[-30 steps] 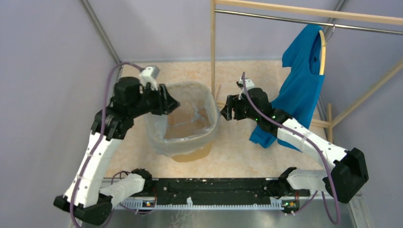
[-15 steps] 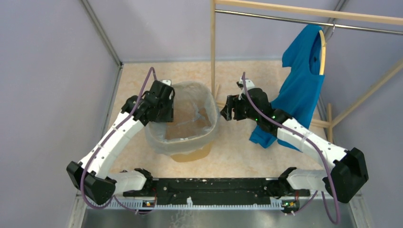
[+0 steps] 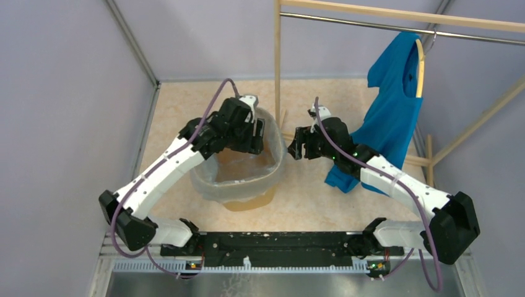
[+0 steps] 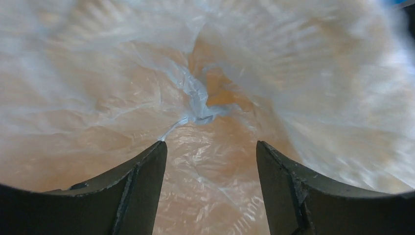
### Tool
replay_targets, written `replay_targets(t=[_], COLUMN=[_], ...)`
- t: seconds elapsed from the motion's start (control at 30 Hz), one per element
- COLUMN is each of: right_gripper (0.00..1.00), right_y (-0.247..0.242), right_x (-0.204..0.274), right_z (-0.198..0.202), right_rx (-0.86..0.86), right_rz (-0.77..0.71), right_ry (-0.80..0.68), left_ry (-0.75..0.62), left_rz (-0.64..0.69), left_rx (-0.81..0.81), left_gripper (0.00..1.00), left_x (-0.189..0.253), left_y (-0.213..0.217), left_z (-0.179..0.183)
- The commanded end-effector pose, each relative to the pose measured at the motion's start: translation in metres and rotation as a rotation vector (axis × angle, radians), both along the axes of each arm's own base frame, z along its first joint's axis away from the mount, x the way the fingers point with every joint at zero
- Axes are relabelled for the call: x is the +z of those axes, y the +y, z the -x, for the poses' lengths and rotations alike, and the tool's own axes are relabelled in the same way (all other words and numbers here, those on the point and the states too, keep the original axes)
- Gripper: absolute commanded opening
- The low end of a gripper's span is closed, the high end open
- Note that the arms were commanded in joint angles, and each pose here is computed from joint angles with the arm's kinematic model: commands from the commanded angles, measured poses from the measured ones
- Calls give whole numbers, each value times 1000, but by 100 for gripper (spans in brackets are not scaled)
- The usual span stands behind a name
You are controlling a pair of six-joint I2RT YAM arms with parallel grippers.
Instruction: Put the trash bags into the trash bin
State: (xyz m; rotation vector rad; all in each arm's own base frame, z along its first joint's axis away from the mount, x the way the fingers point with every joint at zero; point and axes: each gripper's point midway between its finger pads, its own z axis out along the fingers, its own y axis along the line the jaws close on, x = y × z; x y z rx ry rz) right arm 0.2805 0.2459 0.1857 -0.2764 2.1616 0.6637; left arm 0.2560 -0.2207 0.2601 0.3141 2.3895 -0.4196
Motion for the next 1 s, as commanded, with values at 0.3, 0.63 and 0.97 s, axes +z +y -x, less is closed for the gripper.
replay_targets(t=[0.3, 0.63, 0.97], right_gripper=[71, 72, 77], right_y=[7, 9, -1], right_x=[-3, -4, -3], right_z=[3, 6, 6], right_rx=[16, 20, 9], right_rz=[-66, -77, -28], right_ry=[10, 20, 6], left_ry=[126, 122, 80], left_rz=[17, -41, -30], left_rx=[65, 155, 128], left_gripper=[83, 90, 97], left_x=[-127, -162, -116], left_y=[-7, 9, 6], left_z=[7, 4, -2])
